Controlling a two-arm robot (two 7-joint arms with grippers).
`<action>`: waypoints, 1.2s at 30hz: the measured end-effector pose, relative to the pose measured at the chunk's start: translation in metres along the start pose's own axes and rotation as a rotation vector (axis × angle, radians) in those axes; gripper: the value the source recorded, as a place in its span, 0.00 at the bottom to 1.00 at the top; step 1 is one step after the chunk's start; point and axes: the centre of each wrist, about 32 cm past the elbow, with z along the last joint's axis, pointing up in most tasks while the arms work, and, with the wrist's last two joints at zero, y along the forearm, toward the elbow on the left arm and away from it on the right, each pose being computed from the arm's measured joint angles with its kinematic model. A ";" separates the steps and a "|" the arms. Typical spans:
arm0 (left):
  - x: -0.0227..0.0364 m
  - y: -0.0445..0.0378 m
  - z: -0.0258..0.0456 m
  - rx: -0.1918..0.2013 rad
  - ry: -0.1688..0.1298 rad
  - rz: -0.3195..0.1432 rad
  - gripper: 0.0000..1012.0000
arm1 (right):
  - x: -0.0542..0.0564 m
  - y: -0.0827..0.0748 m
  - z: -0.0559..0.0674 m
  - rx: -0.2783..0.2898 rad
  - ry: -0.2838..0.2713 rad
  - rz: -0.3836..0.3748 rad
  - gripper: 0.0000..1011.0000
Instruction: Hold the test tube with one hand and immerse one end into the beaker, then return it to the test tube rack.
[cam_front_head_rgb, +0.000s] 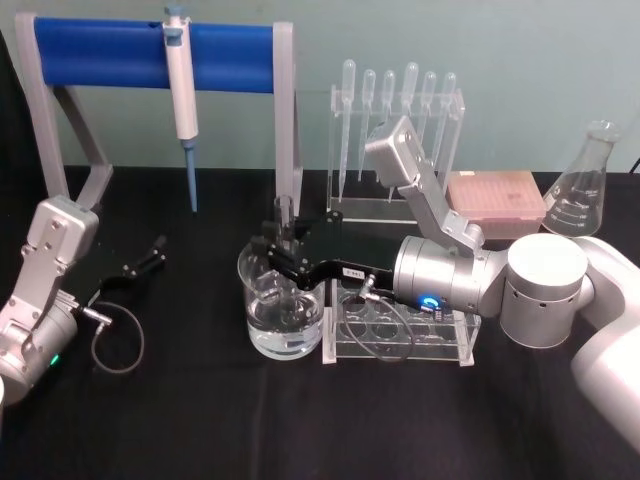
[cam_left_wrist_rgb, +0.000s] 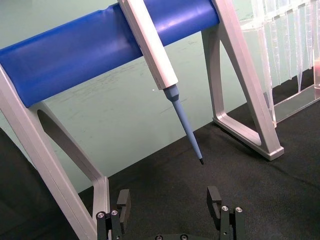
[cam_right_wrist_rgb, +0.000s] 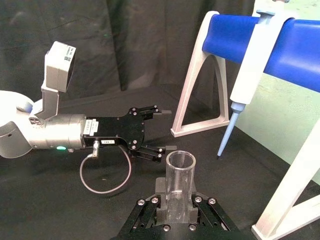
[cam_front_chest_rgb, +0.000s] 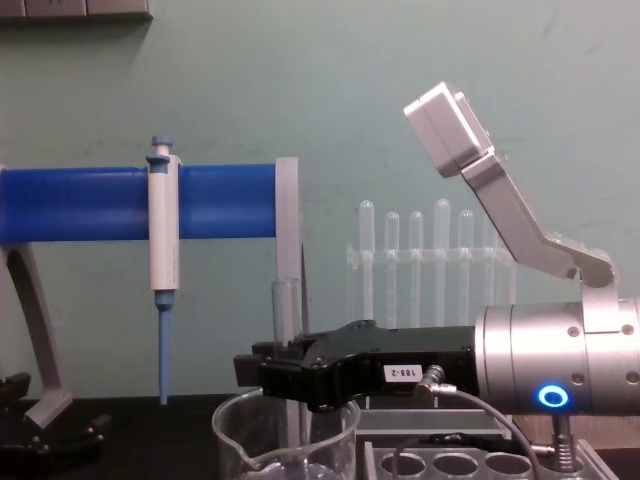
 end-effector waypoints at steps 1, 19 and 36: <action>0.0000 0.0000 0.0000 0.000 0.000 0.000 0.99 | 0.000 0.000 0.000 0.000 0.000 0.000 0.22; 0.0000 0.0000 0.0000 0.000 0.000 0.000 0.99 | 0.000 0.000 0.000 0.001 0.002 -0.001 0.22; 0.0000 0.0000 0.0000 0.000 0.000 0.000 0.99 | 0.000 0.000 0.000 0.001 0.003 -0.001 0.22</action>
